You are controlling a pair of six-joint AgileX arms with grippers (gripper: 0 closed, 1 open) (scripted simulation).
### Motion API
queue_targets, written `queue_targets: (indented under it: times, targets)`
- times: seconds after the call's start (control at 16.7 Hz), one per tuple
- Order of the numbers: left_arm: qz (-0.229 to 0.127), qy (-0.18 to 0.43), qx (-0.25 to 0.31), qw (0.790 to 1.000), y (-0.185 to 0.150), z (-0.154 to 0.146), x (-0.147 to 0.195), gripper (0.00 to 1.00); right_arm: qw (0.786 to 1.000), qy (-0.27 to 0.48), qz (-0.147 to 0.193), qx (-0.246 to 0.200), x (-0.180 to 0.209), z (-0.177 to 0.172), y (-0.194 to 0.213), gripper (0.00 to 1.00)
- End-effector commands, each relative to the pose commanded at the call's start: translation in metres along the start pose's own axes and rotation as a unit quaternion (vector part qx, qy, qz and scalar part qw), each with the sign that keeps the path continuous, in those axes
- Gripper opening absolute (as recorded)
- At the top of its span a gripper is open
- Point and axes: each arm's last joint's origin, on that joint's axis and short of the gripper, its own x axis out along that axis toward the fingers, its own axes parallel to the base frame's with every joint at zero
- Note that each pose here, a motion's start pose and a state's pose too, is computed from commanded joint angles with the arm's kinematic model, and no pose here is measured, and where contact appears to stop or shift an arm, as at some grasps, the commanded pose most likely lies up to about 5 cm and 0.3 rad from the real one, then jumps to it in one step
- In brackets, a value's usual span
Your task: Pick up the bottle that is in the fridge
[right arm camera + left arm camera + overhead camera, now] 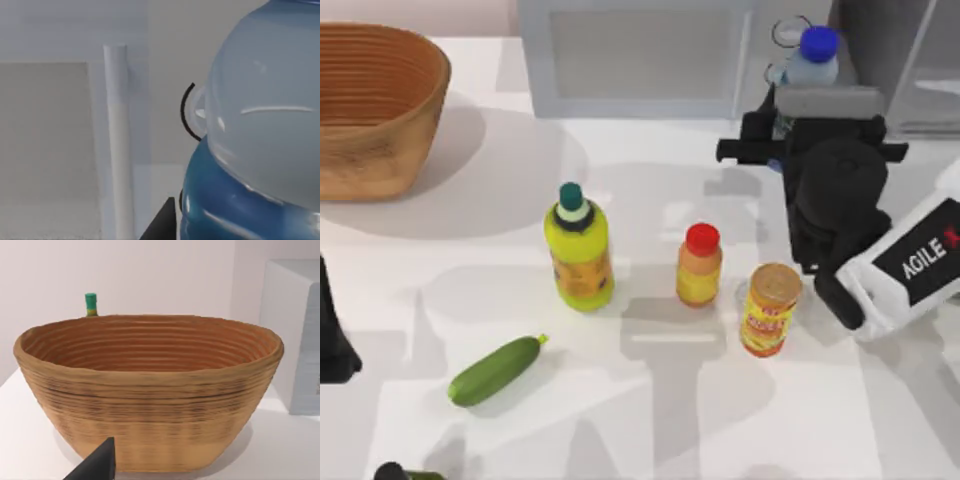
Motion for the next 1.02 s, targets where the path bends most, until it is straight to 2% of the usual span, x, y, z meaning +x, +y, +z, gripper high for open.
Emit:
queue_targets:
  times: [0.12,0.3,1.02]
  targets:
    - [0.0,0.0,0.0,1.0,0.0,0.0,0.0,1.0,1.0,0.006,0.018,-0.011,0.0006,-0.0047,0.008,0.0]
    - [0.0,0.0,0.0,1.0,0.0,0.0,0.0,1.0,1.0,0.006,0.018,-0.011,0.0006,-0.0047,0.008,0.0]
    - [0.0,0.0,0.0,1.0,0.0,0.0,0.0,1.0,1.0,0.006,0.018,-0.011,0.0006,-0.0047,0.008,0.9]
